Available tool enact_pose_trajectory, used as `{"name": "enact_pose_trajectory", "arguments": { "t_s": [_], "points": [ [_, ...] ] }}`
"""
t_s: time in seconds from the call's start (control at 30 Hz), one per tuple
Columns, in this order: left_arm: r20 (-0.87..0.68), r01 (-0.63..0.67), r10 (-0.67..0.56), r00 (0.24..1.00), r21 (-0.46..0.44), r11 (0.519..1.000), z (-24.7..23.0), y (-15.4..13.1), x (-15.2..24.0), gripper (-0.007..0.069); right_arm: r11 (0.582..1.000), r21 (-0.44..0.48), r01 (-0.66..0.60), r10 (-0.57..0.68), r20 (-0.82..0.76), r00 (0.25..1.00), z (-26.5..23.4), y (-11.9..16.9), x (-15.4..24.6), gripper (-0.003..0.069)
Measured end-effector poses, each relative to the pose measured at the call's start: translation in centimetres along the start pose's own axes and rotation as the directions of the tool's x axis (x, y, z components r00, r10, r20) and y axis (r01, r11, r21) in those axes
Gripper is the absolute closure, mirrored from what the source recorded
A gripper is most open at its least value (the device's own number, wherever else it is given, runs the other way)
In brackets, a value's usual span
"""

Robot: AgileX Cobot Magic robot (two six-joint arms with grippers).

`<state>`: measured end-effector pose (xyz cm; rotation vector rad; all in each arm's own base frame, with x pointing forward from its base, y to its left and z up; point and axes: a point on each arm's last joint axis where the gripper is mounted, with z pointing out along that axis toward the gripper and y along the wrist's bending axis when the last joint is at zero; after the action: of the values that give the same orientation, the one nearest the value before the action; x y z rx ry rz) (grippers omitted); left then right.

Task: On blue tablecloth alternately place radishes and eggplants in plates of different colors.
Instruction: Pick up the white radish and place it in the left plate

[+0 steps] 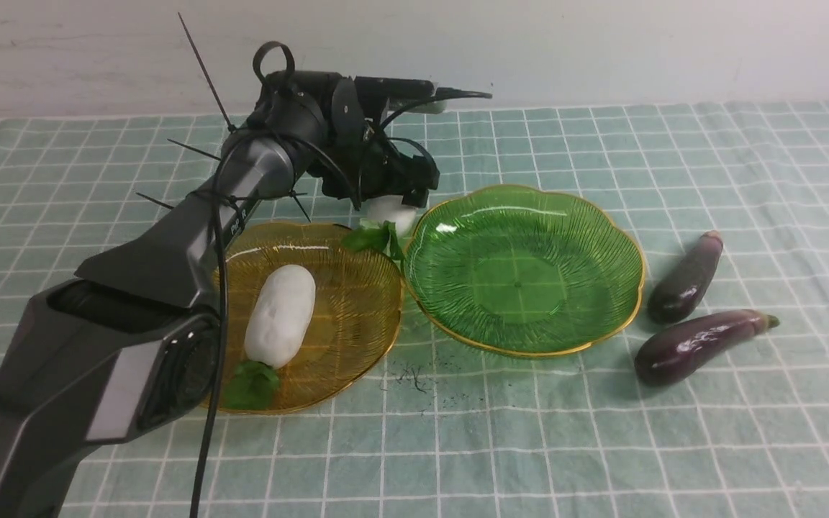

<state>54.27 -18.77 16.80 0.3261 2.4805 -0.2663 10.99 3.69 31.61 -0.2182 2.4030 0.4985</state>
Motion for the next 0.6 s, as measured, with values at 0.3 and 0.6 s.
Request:
{"name": "enact_pose_trajectory", "arguments": {
  "t_s": [0.3,0.6],
  "points": [
    [-0.028,0.028,-0.028,0.999,-0.004,1.000,0.4,0.1,0.4,0.0129,1.000,-0.001,0.000,0.000,-0.003,1.000,0.0,0.0,0.0,0.0674],
    [0.094,0.008,-0.008,0.996,0.008,1.000,-10.9,-0.8,-4.9,0.0129,1.000,-0.003,0.000,0.000,-0.009,1.000,0.0,0.0,0.1,0.0674]
  ]
}}
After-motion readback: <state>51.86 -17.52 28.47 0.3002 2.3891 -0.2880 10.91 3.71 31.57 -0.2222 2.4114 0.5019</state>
